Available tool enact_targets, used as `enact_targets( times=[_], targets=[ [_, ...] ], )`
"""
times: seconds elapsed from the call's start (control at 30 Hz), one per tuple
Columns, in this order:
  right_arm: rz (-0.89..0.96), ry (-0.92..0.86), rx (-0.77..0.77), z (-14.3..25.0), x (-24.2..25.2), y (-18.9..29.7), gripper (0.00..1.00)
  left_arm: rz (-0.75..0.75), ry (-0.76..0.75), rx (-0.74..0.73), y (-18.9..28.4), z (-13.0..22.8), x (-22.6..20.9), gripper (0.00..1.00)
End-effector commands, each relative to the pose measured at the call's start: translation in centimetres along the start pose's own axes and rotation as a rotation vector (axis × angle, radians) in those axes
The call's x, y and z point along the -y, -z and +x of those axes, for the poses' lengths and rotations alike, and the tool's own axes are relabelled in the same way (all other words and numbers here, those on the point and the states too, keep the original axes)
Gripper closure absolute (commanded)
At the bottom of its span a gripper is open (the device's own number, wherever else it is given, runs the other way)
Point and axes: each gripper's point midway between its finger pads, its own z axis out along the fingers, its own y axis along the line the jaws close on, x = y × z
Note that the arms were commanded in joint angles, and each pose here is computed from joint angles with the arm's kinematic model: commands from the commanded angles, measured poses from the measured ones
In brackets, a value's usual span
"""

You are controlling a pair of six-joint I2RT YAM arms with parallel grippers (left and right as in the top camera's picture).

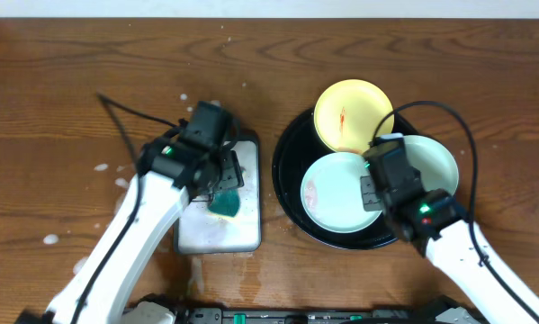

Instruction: Clean dirty plates on tray and stack at the side

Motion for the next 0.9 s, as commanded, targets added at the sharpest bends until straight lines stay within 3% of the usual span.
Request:
enact_targets(
  times=[0.0,0.07,0.13,0.17,0.4,0.6,0.87],
  targets=[
    [0.085,0.060,0.082,-1.3,0.1,1.4,0.99,0.055,-0.001,0.048,2.3,0.0,0.2,0.23],
    [-0.058,0.013,-0.028,0.7,-1.9,0.6,0.95,0.069,0.000,0.068,3.2,0.1,0.0,0.17],
    [-0.103,-0.057,-0.117,2.0,-1.9,-0.3,0.73,0.073,0.000,0.074,3.4,0.1,0.0,0.17],
    [-0.130,-0.087,-0.167,2.6,-1.8,-0.8,0.67,0.072,0.000,0.073,3.4,0.1,0.0,0.17],
    [-0.331,-0.280,-0.366,4.6,-1.6,-2.7,0.60,0.072,0.000,0.073,3.4,0.1,0.0,0.16],
    [-0.377,-0.349,-0.493,6.6,-1.8,-3.9,0.69,0.072,0.000,0.073,3.4,0.1,0.0,0.16],
    [-0.295,-0.401,-0.575,8.2,-1.3,-5.3,0.82,0.072,0.000,0.073,3.4,0.1,0.0,0.15]
  ],
)
